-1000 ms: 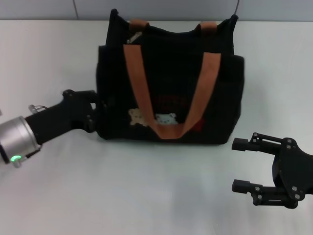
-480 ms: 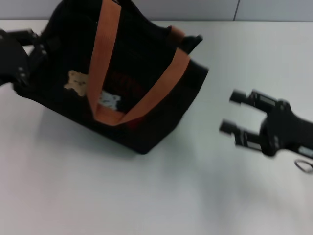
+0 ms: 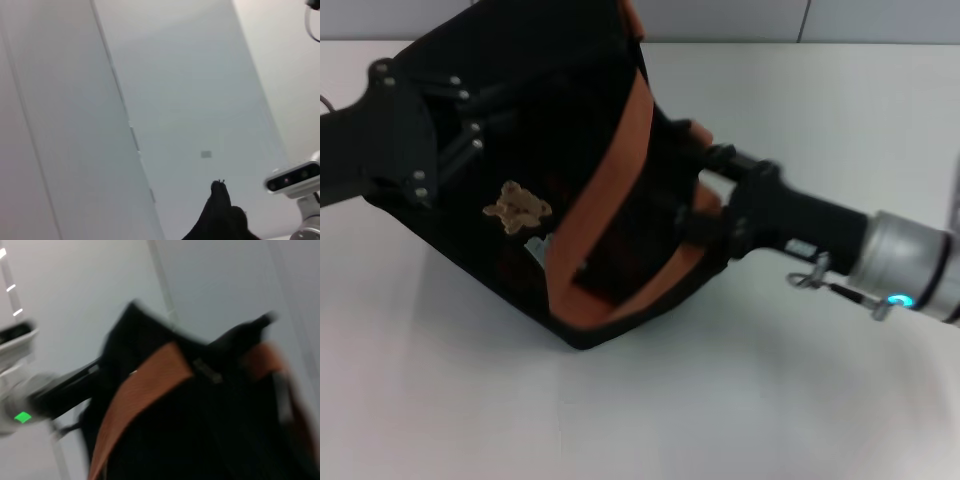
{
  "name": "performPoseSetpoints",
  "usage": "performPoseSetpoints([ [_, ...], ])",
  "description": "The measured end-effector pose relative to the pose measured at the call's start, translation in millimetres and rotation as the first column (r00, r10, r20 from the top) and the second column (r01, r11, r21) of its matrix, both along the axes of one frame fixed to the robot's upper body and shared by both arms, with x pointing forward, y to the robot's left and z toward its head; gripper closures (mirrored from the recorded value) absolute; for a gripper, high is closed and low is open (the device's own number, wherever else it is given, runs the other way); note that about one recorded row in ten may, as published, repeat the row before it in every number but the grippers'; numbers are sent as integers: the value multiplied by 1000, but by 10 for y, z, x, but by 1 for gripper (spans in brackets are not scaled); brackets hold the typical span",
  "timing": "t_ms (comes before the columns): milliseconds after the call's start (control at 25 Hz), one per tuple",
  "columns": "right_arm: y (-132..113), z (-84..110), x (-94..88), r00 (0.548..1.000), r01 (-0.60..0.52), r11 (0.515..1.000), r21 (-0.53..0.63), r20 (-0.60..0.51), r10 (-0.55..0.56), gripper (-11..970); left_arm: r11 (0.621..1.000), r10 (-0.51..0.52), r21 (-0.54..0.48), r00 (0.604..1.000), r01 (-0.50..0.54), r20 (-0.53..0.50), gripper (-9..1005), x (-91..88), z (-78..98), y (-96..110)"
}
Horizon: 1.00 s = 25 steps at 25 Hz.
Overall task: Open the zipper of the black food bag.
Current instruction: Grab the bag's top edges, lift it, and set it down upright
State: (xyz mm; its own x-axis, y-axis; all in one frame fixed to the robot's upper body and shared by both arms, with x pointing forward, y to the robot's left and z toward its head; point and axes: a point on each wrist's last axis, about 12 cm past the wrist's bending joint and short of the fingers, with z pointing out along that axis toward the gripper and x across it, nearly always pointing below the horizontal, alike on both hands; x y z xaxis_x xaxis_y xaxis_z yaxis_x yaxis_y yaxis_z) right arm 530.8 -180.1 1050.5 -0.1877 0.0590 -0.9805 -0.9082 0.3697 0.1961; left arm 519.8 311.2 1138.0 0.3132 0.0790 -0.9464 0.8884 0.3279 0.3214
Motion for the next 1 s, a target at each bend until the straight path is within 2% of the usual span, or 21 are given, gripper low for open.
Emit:
performPoseSetpoints([
  [280, 189, 14, -47, 991, -132, 991, -33, -5, 131, 183, 1000, -18, -4, 1000, 18, 15, 918, 14, 3, -71],
  [440, 173, -8, -81, 991, -132, 991, -30, -13, 131, 183, 1000, -21, -6, 999, 21, 25, 918, 19, 2, -101],
  [720, -139, -65, -212, 1000, -31, 999, 23, -2, 31, 184, 1000, -24, 3, 999, 24, 39, 918, 6, -74, -191],
  [800, -329, -50, -274, 999, 39, 997, 73, 19, -41, 184, 1000, -29, 10, 999, 29, 33, 919, -6, -115, -217],
  [840, -329, -50, -274, 999, 39, 997, 73, 19, -41, 184, 999, -32, 10, 999, 31, 26, 919, -10, -135, -231],
  [1000, -535, -32, -305, 985, 158, 979, 125, 51, -166, 184, 999, -47, 21, 999, 47, 5, 921, -5, -218, -312],
])
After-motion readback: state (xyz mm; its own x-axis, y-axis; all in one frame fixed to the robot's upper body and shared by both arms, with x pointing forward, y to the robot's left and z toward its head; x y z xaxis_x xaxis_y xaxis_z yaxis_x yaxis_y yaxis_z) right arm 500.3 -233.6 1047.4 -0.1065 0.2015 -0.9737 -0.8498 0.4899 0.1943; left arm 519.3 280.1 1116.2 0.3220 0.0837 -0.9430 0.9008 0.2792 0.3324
